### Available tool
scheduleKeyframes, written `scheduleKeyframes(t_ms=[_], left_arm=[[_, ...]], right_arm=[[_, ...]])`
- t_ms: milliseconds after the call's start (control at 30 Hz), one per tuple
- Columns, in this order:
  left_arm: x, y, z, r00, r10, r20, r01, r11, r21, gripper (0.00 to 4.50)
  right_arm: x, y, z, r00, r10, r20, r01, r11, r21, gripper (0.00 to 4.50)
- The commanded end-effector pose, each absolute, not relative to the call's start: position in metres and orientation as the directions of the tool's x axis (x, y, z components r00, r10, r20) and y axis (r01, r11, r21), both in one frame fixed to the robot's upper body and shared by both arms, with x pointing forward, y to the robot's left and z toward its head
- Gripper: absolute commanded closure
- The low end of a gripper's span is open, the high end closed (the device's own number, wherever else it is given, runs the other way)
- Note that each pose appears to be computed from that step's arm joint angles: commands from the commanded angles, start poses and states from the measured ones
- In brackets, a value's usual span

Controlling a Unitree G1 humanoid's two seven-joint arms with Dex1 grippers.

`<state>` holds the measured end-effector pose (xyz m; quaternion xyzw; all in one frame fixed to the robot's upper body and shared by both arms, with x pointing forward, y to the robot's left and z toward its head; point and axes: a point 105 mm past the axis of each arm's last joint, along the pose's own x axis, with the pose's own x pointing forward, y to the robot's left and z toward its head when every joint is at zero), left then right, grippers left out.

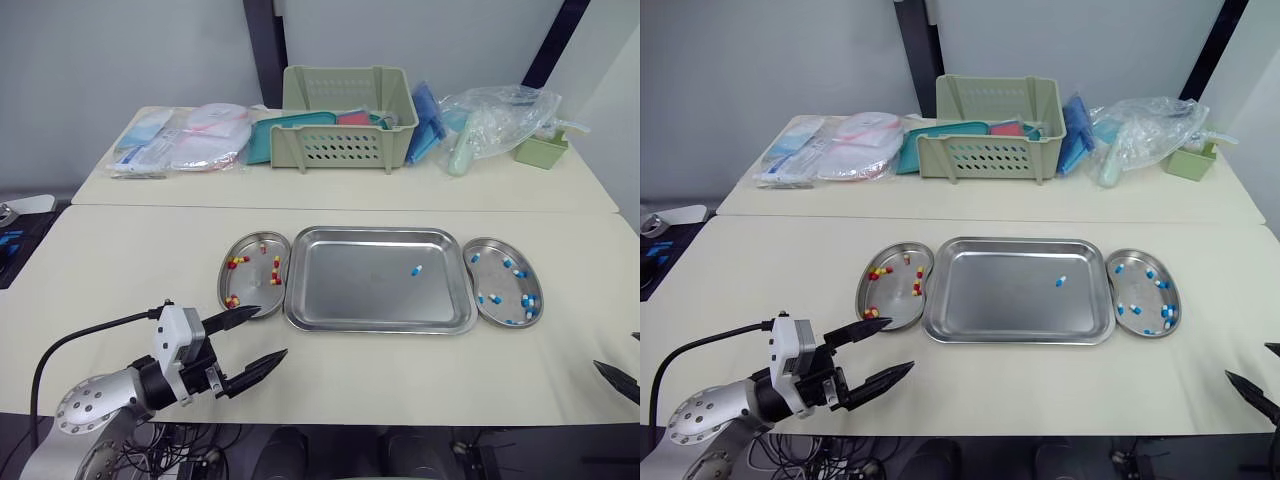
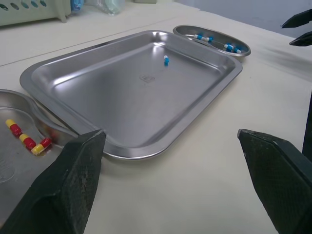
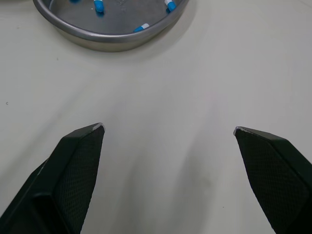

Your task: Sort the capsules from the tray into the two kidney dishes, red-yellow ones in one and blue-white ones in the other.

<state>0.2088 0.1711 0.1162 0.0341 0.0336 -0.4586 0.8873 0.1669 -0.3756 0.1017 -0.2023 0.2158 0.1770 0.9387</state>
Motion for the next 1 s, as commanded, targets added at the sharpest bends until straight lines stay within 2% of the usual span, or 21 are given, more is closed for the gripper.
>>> scheduleKeyframes(t_ms=[33,433,600,733,867,1000], left_arm=[[0.210,0.166,0.114,0.559,-0.827,-0.058,0.829,0.556,0.052,0.03],[0.211,0.164,0.106,0.560,-0.828,-0.037,0.827,0.557,0.075,0.03],[0.212,0.162,0.107,0.559,-0.829,-0.021,0.827,0.556,0.083,0.03],[0.213,0.160,0.107,0.554,-0.832,-0.006,0.829,0.552,0.091,0.03],[0.213,0.159,0.108,0.553,-0.833,0.005,0.829,0.551,0.098,0.03],[0.212,0.158,0.108,0.553,-0.833,0.009,0.829,0.551,0.101,0.03]], right_arm=[[0.164,-0.374,0.113,0.858,0.245,-0.451,-0.416,0.847,-0.332,0.00],[0.157,-0.349,0.116,0.808,0.341,-0.480,-0.495,0.836,-0.239,0.00],[0.165,-0.313,0.128,0.771,0.454,-0.446,-0.582,0.788,-0.203,0.00],[0.174,-0.258,0.137,0.706,0.597,-0.381,-0.689,0.703,-0.175,0.00],[0.183,-0.214,0.144,0.677,0.673,-0.299,-0.731,0.663,-0.163,0.00],[0.198,-0.183,0.148,0.700,0.682,-0.213,-0.713,0.681,-0.167,0.00]])
